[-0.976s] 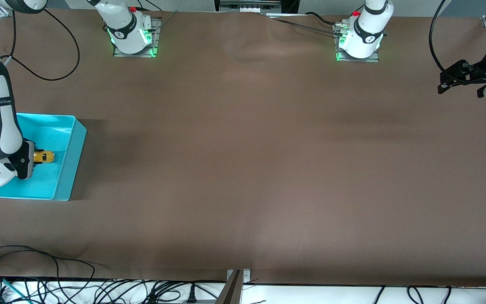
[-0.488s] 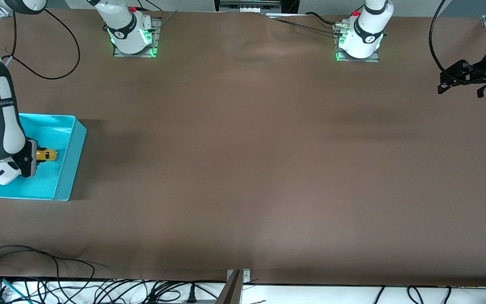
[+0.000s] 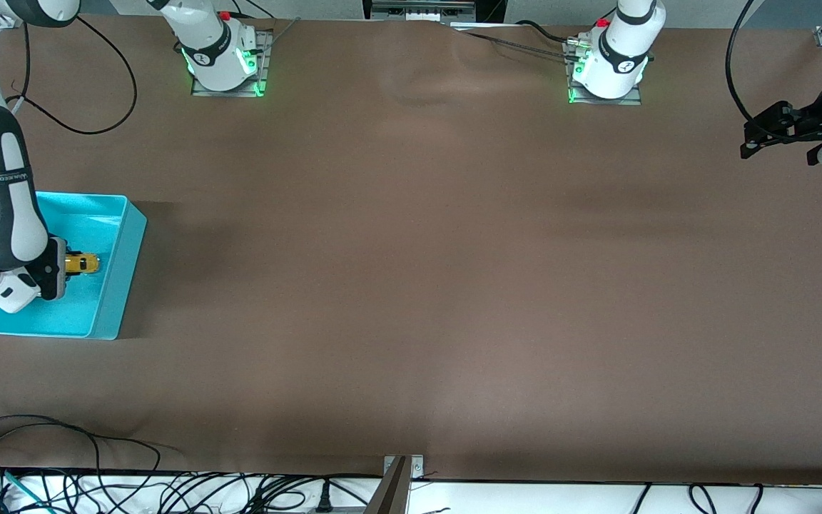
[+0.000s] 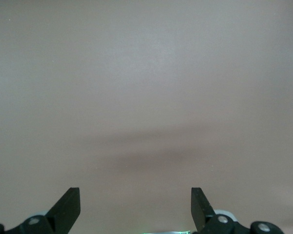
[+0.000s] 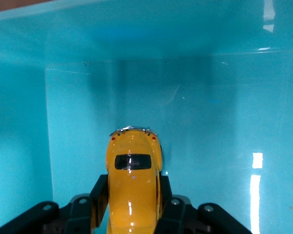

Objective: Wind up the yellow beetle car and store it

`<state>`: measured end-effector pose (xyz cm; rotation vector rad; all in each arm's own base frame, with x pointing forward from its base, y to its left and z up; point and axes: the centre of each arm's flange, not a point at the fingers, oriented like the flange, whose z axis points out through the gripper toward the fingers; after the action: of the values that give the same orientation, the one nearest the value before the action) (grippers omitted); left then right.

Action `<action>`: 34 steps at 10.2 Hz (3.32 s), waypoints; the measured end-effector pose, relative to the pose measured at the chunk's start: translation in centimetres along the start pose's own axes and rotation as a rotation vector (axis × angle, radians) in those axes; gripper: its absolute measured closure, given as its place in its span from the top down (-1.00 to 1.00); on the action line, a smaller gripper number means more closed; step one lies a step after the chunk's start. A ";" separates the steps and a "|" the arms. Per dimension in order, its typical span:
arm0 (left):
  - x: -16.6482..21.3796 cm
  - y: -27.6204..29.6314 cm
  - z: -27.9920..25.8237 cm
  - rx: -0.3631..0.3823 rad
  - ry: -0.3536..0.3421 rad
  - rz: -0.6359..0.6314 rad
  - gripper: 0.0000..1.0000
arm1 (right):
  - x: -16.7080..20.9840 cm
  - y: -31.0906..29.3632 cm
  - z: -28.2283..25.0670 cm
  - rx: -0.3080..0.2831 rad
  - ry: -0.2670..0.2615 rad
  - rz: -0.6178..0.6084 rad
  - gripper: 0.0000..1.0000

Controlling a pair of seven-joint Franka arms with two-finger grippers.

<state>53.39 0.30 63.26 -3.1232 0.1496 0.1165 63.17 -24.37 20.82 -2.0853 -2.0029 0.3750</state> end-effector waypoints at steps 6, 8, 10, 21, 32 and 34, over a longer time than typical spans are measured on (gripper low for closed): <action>0.0 0.0 0.0 0.000 0.000 0.000 1.00 | -0.3 -0.5 -1.1 0.010 0.005 -0.031 0.88; 0.0 0.0 0.0 0.000 0.000 0.000 1.00 | 0.0 -1.2 -4.4 -0.014 0.001 -0.032 0.90; 0.0 0.0 0.0 0.000 0.000 0.000 1.00 | 1.0 -2.2 -8.4 -0.049 0.009 -0.007 0.93; 0.0 0.0 0.0 -0.001 0.000 0.000 1.00 | 16.1 -7.5 -25.1 -0.125 0.115 0.953 0.99; 0.0 0.0 -0.4 0.000 0.009 0.000 1.00 | 20.2 -15.5 -33.5 -0.192 0.176 1.328 1.00; 0.0 0.0 -0.4 0.000 0.010 0.000 1.00 | 20.9 -17.1 -34.1 -0.207 0.178 1.428 1.00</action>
<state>53.40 0.26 63.70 -3.1246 0.1504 0.1016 59.25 -2.26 58.14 -3.1554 -0.1557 0.1479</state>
